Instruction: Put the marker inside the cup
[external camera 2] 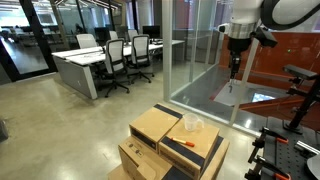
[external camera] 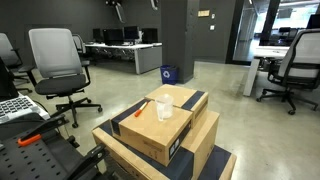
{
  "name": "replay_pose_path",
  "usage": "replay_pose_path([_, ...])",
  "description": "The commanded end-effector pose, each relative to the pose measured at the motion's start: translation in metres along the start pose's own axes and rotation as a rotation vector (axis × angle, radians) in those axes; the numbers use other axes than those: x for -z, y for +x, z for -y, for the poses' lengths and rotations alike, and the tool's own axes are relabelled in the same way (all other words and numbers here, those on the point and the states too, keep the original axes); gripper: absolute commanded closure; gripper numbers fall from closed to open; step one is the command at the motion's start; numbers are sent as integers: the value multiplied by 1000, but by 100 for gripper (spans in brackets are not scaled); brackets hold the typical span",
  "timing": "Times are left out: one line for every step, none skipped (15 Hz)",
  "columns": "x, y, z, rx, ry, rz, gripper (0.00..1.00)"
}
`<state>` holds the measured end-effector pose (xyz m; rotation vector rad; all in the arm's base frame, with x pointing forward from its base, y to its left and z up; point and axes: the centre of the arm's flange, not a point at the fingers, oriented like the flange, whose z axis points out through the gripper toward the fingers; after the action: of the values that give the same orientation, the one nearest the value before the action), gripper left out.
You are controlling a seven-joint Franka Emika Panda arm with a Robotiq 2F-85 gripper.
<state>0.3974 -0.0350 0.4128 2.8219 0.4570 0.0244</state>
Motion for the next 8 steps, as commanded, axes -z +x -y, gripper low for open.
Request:
replay_pose_path([-13, 19, 1, 22, -20, -15, 0])
replay_pose_path([-16, 23, 1, 27, -21, -16, 0])
replay_pose_path([-18, 26, 2, 32, -23, -16, 0])
replay_pose_path([-20, 28, 2, 39, -23, -19, 0])
replay_pose_path([-21, 31, 2, 46, -26, -21, 0])
replay_pose_path([-22, 34, 4, 55, -27, -25, 0])
replay_pose_path([-24, 36, 6, 68, -31, -26, 0])
replay_pose_path([-26, 39, 8, 79, -32, -29, 0])
